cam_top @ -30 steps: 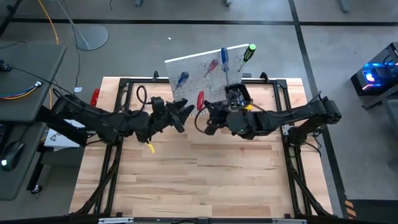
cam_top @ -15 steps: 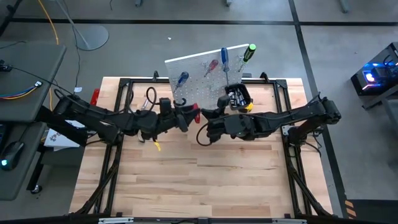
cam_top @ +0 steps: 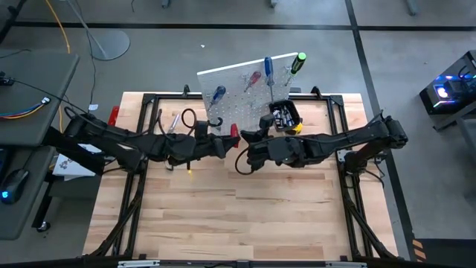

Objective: Hang tools onto peg board
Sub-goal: Hang the red allen wrench on the peg board

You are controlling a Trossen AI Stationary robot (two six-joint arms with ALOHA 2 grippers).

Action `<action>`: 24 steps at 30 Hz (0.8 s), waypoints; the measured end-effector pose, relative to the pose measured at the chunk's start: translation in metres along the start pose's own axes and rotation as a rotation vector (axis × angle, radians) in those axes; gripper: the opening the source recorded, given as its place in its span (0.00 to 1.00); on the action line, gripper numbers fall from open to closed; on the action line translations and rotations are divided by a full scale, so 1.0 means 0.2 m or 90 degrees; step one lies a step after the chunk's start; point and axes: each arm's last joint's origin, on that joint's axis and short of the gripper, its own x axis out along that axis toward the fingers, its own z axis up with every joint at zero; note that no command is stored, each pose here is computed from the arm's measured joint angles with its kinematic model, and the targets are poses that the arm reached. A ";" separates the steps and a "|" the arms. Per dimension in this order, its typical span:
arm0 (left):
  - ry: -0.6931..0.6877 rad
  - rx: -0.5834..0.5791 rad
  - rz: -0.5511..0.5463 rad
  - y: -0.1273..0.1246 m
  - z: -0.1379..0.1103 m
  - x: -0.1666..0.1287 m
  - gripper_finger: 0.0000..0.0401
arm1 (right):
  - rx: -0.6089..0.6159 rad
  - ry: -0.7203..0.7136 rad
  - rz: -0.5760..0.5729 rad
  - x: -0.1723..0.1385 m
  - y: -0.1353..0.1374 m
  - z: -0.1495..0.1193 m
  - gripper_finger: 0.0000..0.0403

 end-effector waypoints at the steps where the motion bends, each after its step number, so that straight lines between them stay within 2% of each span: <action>1: -0.002 -0.004 0.001 0.00 0.00 0.00 0.51 | -0.001 0.001 0.000 0.00 0.00 0.00 0.00; 8: -0.013 -0.012 -0.005 0.01 0.04 0.03 0.35 | -0.005 0.005 0.003 0.00 0.00 -0.01 0.00; 14: -0.004 0.001 -0.013 0.01 0.05 0.03 0.11 | -0.004 0.011 -0.007 0.00 0.00 0.00 0.00; 17: 0.003 0.009 -0.014 0.01 0.05 0.03 0.11 | 0.015 0.020 -0.024 -0.02 -0.01 0.01 0.03; 20: 0.024 0.042 0.029 0.05 0.05 0.00 0.11 | 0.058 0.029 -0.013 -0.06 -0.06 0.03 0.11; 24: 0.046 0.086 0.053 0.06 0.08 -0.05 0.11 | 0.173 0.031 0.062 -0.12 -0.12 0.05 0.23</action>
